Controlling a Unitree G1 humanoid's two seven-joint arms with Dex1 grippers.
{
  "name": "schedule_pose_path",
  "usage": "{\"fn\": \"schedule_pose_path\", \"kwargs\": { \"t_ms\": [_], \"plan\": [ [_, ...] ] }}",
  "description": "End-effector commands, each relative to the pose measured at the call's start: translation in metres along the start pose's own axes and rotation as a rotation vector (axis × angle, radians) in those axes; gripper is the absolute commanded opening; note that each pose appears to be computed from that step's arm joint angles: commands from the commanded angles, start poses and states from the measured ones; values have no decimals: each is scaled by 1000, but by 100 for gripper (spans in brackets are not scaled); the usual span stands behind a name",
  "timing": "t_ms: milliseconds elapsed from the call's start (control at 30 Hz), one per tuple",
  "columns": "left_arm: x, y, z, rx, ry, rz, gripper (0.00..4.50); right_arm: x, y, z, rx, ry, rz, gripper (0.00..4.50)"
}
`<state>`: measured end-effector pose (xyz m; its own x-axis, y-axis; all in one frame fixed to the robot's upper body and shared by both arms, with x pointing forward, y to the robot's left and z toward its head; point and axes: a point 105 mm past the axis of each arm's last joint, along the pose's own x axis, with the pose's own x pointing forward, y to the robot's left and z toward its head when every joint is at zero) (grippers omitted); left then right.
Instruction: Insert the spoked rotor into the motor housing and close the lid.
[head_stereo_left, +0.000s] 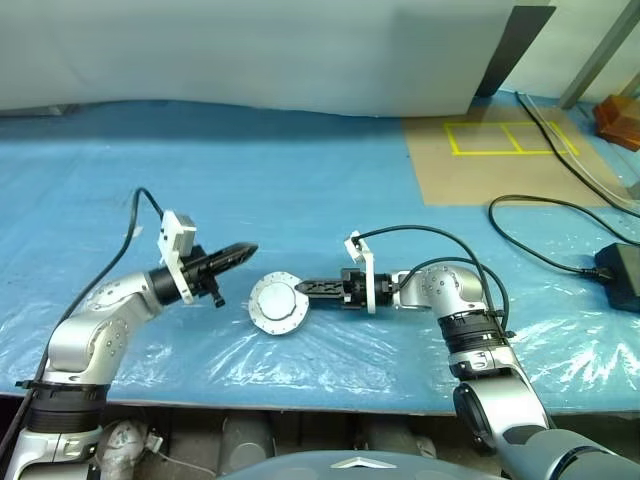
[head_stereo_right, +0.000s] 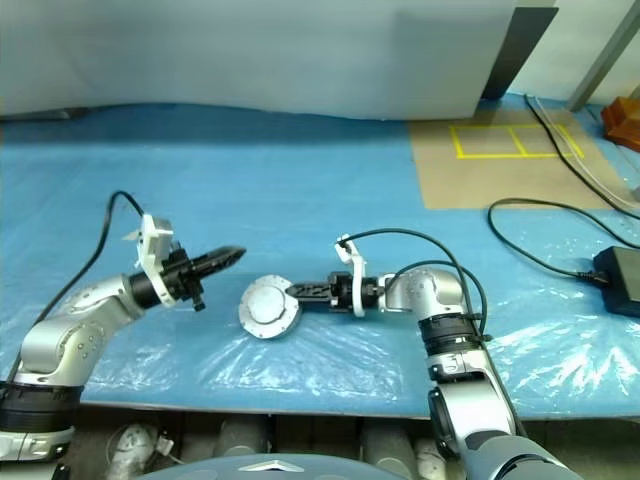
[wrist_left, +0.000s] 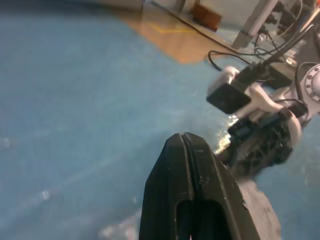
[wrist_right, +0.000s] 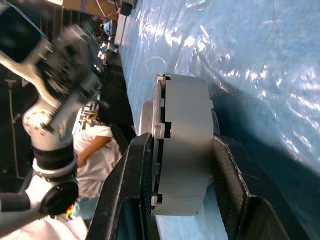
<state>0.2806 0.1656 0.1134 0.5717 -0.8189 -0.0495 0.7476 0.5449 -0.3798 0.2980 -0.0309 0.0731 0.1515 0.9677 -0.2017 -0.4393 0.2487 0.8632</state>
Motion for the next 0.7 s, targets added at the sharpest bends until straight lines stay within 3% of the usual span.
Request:
{"fn": "schedule_pose_path", "kwargs": {
  "t_ms": [33, 267, 367, 400, 700],
  "plan": [
    [-13, -5, 12, -135, -102, -40, 89, 3, 38, 22, -66, -55, 138, 141],
    [-17, 10, 22, -337, -257, -16, 328, 5, 45, 30, -98, -59, 137, 141],
    [-14, 11, 16, -368, -250, -10, 430, 4, 50, 34, -116, -65, 148, 141],
    [-12, 11, 12, -377, -245, -8, 447, 4, 53, 36, -123, -71, 158, 141],
    [6, 1, 4, -440, -198, -36, 447, -2, 58, 43, -159, -93, 157, 141]
  ]
}}
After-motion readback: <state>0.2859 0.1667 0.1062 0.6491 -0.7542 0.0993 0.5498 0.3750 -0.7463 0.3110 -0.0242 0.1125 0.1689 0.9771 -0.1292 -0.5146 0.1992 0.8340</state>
